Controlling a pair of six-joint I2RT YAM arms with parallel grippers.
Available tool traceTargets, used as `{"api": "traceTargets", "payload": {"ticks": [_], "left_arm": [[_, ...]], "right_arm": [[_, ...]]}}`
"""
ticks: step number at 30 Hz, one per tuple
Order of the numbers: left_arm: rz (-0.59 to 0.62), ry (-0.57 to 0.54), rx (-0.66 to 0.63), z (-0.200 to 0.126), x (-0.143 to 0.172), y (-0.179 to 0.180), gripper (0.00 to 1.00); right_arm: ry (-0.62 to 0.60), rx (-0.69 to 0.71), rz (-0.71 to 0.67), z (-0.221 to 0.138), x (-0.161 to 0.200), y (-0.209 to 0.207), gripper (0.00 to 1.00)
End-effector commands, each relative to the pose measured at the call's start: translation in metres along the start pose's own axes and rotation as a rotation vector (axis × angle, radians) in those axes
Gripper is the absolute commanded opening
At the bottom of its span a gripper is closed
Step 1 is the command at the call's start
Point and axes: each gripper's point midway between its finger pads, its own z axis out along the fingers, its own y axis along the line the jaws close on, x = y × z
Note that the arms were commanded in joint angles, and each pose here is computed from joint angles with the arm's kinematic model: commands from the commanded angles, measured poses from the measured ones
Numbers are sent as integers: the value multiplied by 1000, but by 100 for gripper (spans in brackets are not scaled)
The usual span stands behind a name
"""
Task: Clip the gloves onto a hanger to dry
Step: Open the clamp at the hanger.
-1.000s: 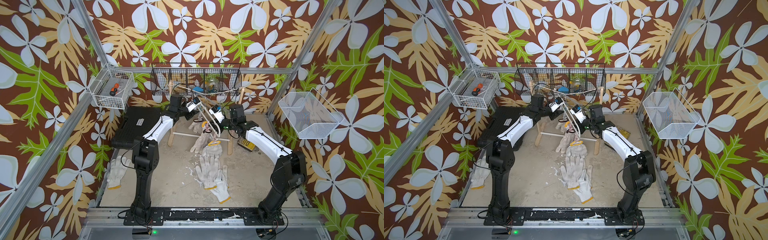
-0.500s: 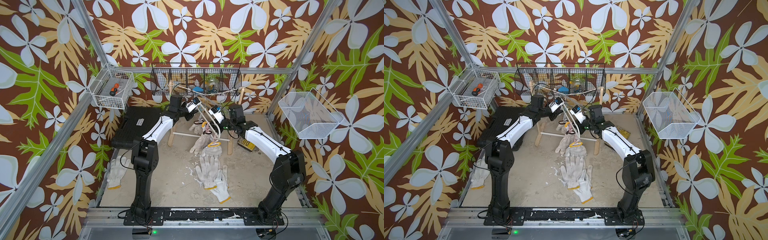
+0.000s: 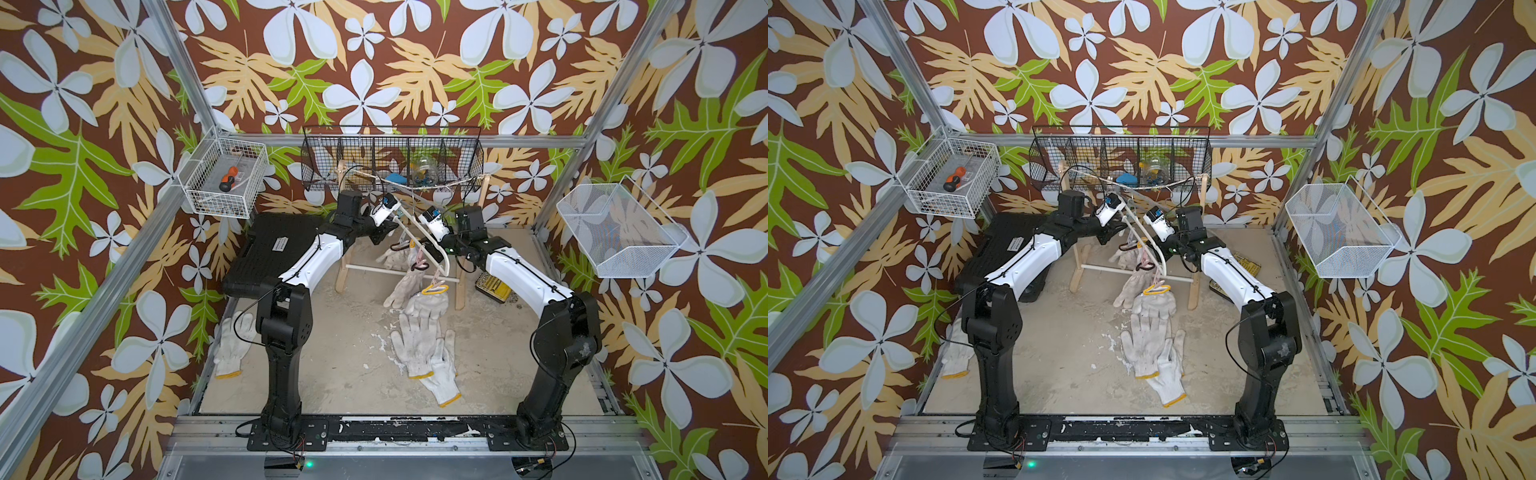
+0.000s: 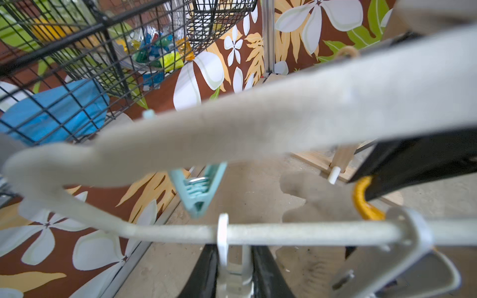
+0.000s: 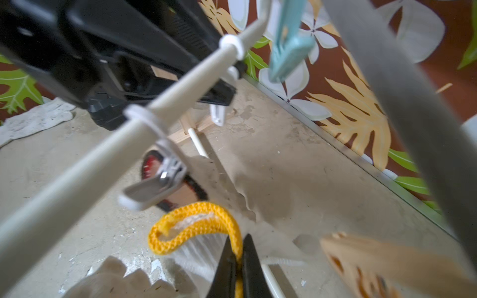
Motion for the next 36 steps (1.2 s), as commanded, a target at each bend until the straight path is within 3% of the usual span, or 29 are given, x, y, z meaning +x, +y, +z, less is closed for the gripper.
{"api": "traceTargets", "payload": {"ticks": [1,15,26,30,36], "left_arm": [[-24,-66,66,-5,-15,-14,24],[-38,-117,83,-4,-17,-18,25],[-36,-126,101,-4,-18,-21,25],[-45,-144,126,-7,-24,-24,25],[-66,-151,162,-10,-21,-34,25]], "right_arm": [[29,41,15,5,8,-12,0],[-22,-34,33,34,-5,4,0],[-164,-10,159,18,-28,1,0],[-123,-10,119,27,-16,9,0],[-28,106,81,37,-3,-13,0]]}}
